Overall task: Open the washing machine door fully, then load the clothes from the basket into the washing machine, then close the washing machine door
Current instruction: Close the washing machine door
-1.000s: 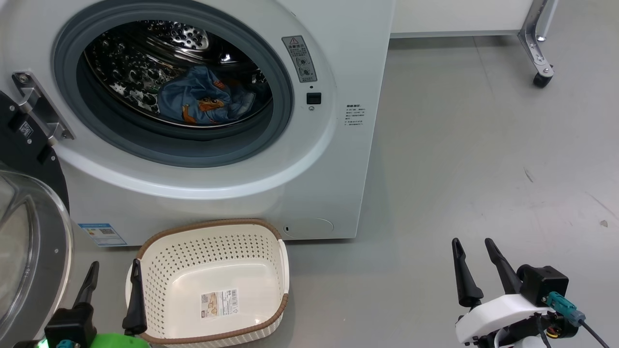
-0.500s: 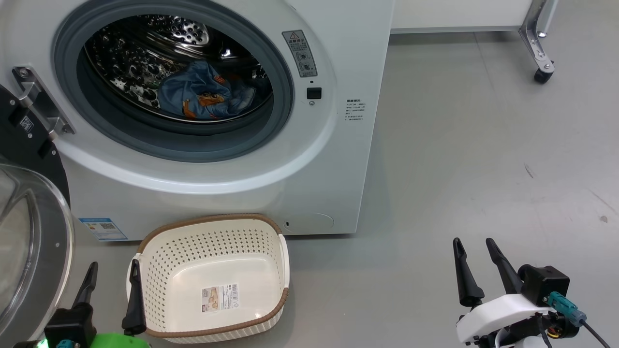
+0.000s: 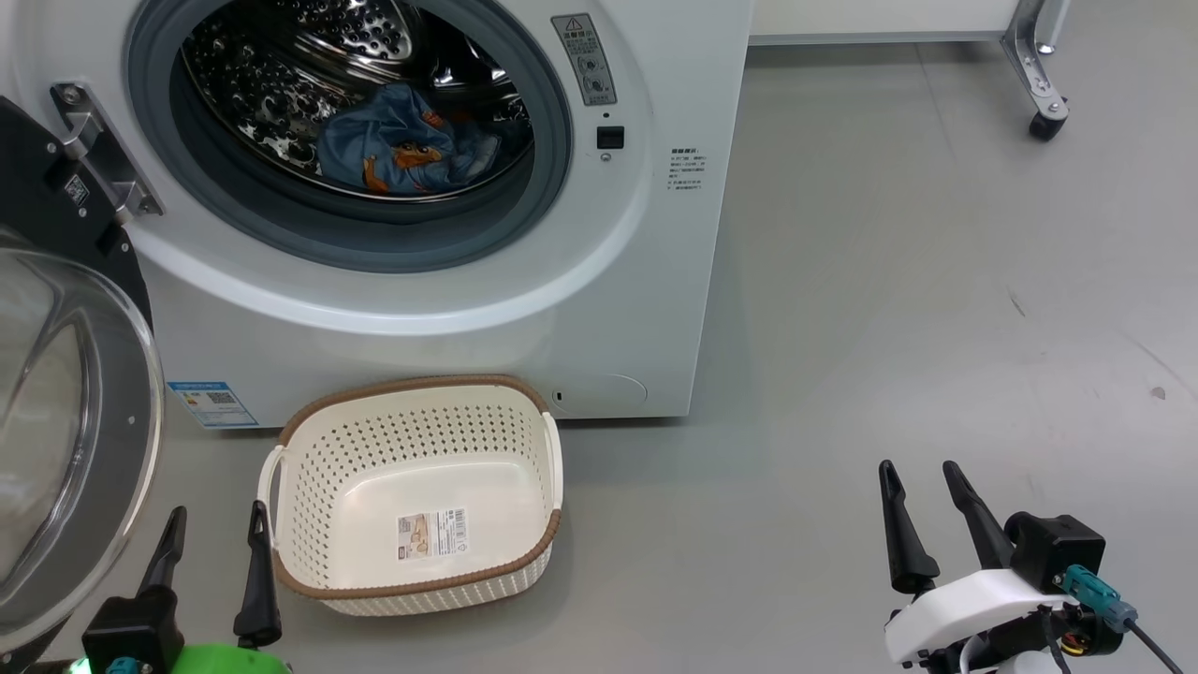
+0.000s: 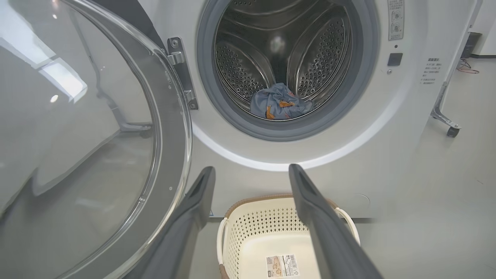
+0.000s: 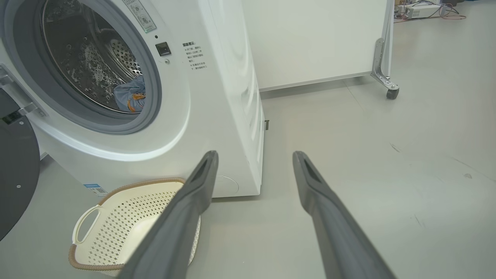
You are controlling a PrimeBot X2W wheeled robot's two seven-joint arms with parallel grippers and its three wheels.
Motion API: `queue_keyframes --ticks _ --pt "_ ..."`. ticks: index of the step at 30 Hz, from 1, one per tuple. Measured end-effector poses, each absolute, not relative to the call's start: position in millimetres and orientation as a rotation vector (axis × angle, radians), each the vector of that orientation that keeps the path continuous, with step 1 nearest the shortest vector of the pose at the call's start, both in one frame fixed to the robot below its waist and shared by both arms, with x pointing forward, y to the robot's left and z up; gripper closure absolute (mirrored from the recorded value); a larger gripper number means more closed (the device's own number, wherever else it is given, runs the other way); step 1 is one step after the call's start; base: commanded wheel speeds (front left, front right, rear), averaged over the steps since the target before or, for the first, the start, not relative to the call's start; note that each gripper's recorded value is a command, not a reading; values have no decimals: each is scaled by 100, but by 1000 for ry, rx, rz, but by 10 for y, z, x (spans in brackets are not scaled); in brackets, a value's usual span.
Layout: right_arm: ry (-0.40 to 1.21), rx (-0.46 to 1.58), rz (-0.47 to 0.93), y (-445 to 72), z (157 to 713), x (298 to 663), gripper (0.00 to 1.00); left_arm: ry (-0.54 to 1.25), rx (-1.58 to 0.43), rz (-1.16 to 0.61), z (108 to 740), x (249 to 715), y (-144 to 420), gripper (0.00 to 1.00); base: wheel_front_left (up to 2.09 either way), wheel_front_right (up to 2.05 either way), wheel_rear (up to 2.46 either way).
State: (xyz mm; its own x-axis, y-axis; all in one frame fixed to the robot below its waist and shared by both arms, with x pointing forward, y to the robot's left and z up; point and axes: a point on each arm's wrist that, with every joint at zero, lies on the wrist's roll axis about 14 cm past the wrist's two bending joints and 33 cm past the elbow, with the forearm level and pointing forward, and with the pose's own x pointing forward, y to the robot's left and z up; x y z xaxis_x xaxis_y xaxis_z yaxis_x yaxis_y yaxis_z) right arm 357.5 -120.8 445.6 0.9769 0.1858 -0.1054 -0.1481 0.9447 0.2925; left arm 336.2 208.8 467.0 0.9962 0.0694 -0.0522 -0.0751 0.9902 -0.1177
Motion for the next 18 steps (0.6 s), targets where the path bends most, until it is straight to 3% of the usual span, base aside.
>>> queue_keyframes --ticks 18 --pt "127 287 176 -1193 4478 3573 0 12 -124 84 4774 3355 2140 0 -109 109 0"
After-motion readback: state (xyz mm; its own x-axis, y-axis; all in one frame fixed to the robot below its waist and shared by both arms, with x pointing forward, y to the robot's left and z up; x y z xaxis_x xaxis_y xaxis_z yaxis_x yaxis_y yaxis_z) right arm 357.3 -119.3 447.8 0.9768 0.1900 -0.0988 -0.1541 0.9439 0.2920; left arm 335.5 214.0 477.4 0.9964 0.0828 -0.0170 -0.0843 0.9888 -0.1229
